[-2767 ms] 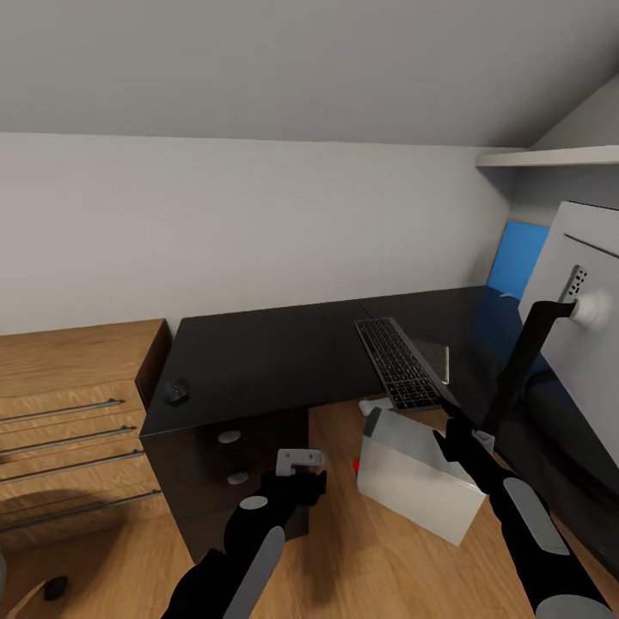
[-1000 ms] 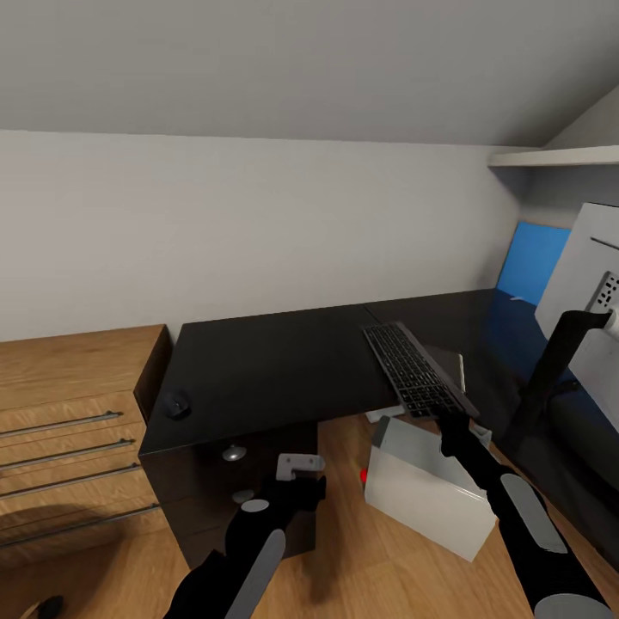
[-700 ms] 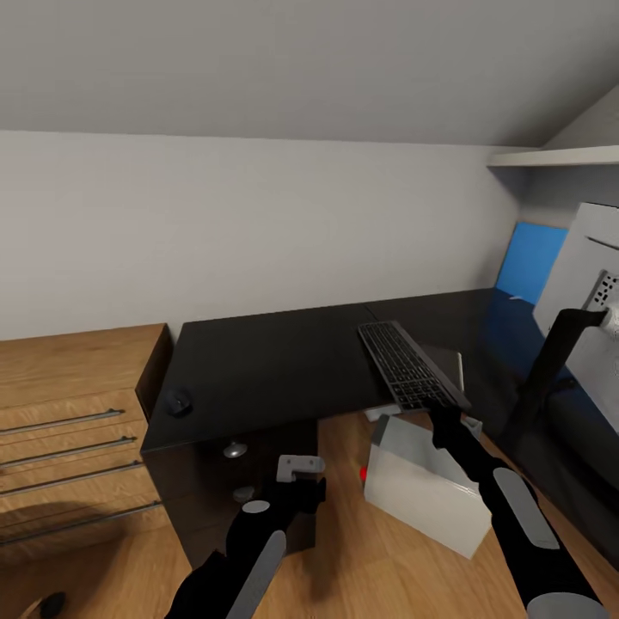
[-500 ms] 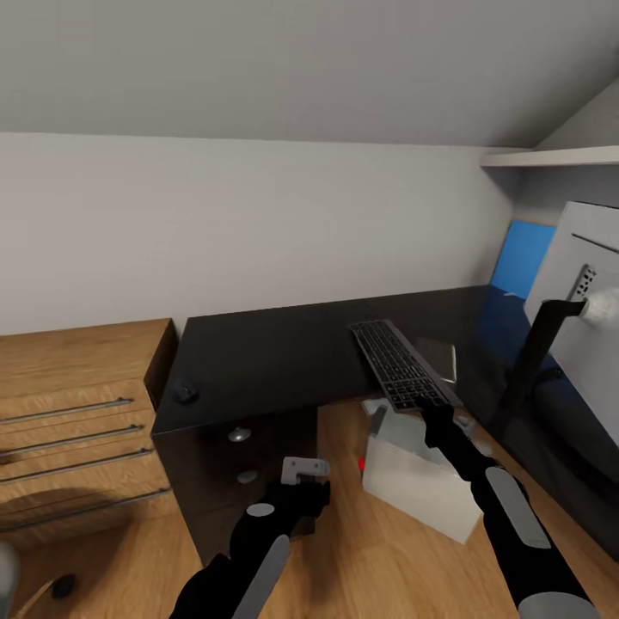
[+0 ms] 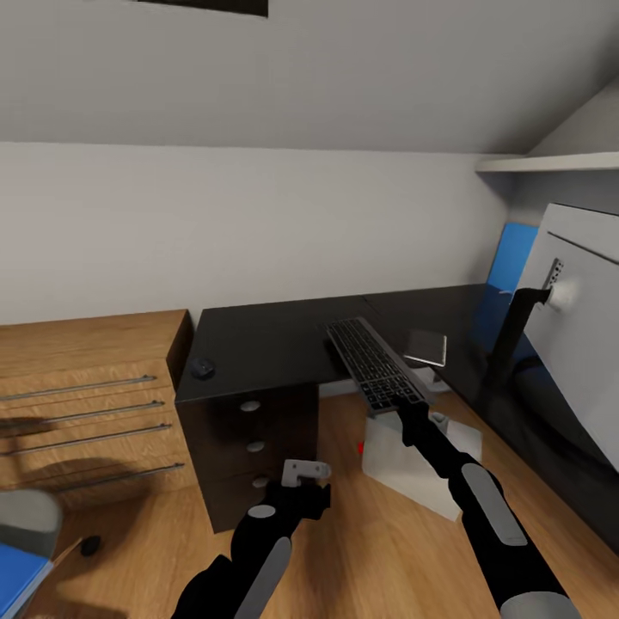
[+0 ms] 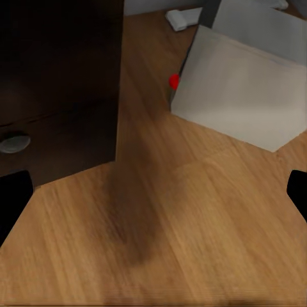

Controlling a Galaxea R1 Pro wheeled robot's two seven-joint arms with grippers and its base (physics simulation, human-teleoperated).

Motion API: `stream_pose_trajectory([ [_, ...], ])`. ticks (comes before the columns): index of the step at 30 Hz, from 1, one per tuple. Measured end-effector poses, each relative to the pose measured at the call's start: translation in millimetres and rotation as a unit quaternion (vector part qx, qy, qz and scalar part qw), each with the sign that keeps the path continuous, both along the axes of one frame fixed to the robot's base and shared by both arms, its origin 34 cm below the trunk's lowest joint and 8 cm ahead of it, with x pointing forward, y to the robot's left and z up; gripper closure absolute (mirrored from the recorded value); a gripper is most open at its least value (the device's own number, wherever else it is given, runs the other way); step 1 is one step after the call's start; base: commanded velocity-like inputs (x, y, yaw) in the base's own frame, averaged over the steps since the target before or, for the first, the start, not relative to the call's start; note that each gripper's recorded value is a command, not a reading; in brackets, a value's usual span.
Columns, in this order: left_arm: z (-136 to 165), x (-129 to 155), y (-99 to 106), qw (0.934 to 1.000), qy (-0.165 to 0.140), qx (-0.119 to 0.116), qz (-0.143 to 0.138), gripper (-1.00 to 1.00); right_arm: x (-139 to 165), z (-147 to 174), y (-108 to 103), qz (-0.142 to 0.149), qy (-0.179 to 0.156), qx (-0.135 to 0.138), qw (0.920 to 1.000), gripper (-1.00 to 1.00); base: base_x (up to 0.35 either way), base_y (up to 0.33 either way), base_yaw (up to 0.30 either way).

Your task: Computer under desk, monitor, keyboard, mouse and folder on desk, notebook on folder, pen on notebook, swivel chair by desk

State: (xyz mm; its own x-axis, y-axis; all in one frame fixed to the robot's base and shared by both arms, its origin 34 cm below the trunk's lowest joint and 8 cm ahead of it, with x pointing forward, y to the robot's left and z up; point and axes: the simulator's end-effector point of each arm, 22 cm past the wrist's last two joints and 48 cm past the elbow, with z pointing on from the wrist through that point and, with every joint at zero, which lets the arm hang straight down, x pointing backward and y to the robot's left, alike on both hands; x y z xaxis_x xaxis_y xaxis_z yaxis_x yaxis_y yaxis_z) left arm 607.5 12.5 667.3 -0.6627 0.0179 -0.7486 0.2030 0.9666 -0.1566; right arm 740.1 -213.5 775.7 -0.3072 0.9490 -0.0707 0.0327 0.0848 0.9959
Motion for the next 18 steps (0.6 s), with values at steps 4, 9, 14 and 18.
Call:
stream_pose_trajectory([
  [4,0,-1,-1,1.0,0.0,0.002,-0.002,-1.0,-1,3,7,0.007,-0.002,-0.001,1.0,1.0,-0.008,0.0,0.117],
  [9,2,-1,0,1.0,-0.003,0.003,-0.001,-1.0,-2,7,13,0.013,-0.006,-0.001,0.9999,1.0,-0.001,0.169,0.117],
  [14,6,-1,0,1.0,-0.006,0.003,-0.001,-1.0,-3,10,15,0.014,-0.008,0.0,0.9999,1.0,0.0,0.301,0.117],
  [18,8,-1,0,1.0,-0.009,0.003,-0.001,-1.0,-4,14,20,0.015,-0.011,0.001,0.9998,1.0,0.0,0.292,0.117],
])
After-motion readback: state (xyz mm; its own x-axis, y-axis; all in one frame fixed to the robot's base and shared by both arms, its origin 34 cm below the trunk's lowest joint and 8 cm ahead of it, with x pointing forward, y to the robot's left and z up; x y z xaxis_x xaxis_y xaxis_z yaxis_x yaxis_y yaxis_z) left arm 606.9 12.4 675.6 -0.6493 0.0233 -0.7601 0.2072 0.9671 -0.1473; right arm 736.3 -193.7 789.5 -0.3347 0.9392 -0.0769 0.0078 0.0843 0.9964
